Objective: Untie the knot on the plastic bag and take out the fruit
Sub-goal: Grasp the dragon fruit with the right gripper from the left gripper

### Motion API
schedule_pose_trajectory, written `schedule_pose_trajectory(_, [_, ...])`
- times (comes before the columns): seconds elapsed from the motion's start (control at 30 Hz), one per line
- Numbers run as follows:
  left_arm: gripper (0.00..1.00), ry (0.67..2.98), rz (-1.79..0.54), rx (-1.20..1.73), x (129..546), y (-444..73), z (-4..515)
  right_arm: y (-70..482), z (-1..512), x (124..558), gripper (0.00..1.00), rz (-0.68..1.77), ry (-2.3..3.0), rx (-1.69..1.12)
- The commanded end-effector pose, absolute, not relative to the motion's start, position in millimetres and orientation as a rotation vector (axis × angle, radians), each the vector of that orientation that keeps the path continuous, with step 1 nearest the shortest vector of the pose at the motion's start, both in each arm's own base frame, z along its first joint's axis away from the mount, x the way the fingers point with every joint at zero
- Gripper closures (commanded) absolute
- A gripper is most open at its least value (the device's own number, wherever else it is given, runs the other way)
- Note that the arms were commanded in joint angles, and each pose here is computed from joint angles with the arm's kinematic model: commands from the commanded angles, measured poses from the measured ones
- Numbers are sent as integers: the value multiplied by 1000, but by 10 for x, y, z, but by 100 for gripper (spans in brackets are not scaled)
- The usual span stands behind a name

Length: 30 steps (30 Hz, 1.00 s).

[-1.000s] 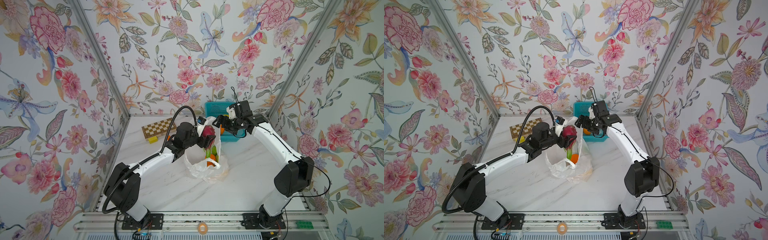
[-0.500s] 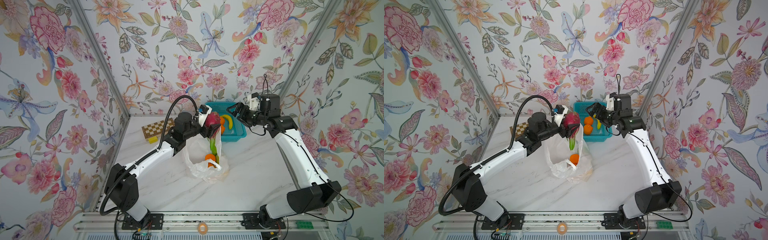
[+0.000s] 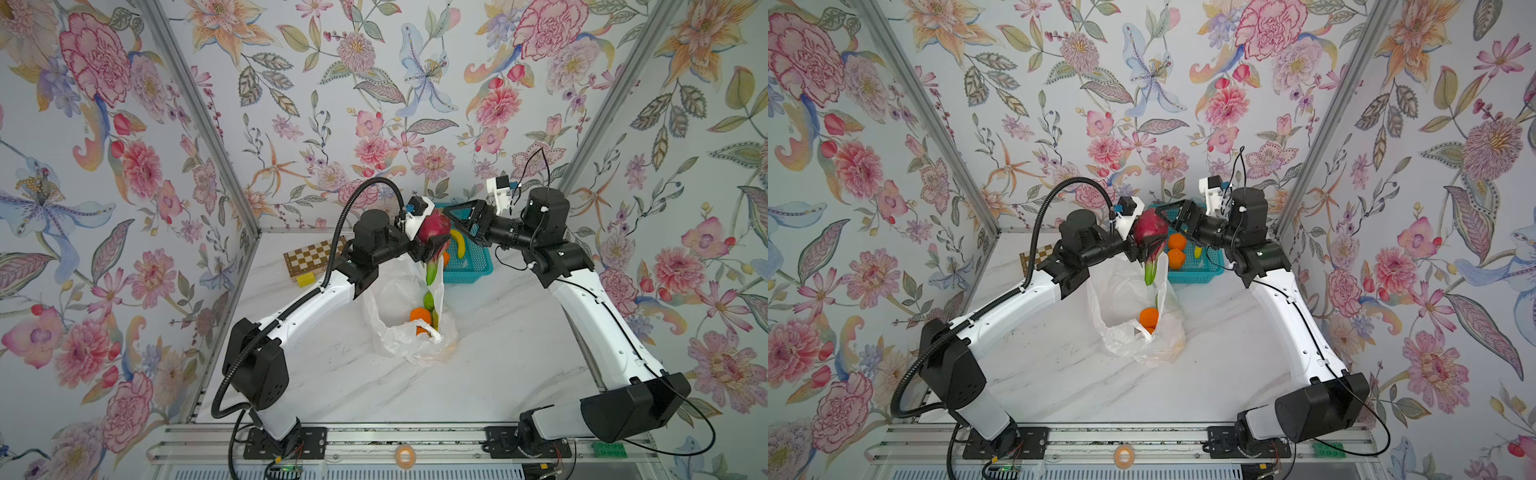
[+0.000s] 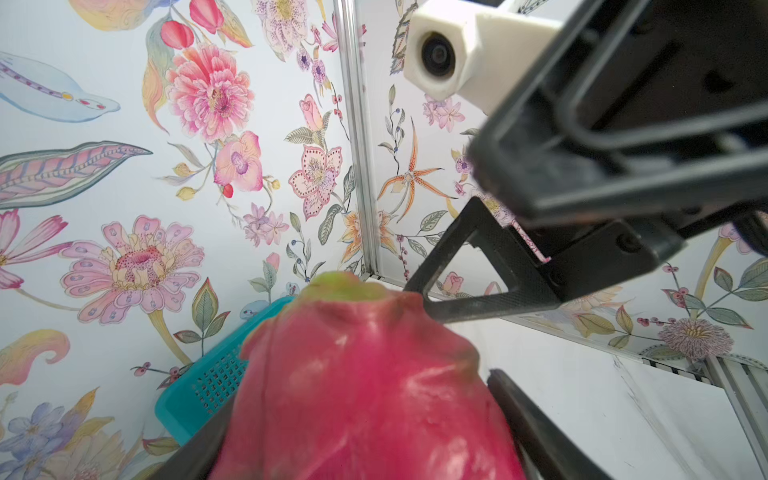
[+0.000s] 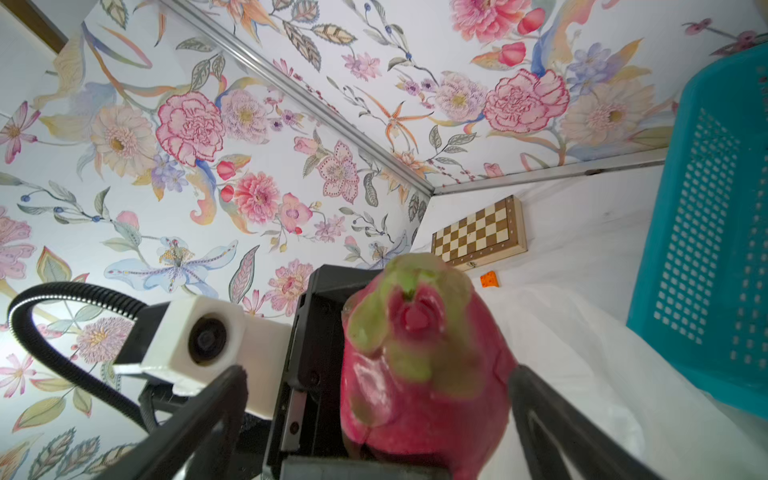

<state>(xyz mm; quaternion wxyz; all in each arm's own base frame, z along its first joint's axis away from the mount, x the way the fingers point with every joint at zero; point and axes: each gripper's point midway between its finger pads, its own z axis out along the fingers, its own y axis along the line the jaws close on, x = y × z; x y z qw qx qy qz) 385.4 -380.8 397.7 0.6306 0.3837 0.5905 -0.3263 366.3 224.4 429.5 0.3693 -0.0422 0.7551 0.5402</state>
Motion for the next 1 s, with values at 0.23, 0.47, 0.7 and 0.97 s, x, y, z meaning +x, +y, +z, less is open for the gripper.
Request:
schedule_pose_trajectory(0.23, [47,1204,-741,987,3665,-3947,4287,2462,4170,3575,1,1430,1984,-232])
schedule_pose_trajectory(0.47, [48,1179,-683,1031,3591,-3978,4302,2320,3910,3690,1,1297,2084,-134])
schedule_pose_trajectory(0.7, [48,1154,-631,1076,3585,-3974,4316,2315,3830,3657,1,1281,2125,-152])
schedule_pose_trajectory(0.97, [47,1097,-738,1100,3469,-4082,4420,2619,4052,3571,1,1478,2026,-269])
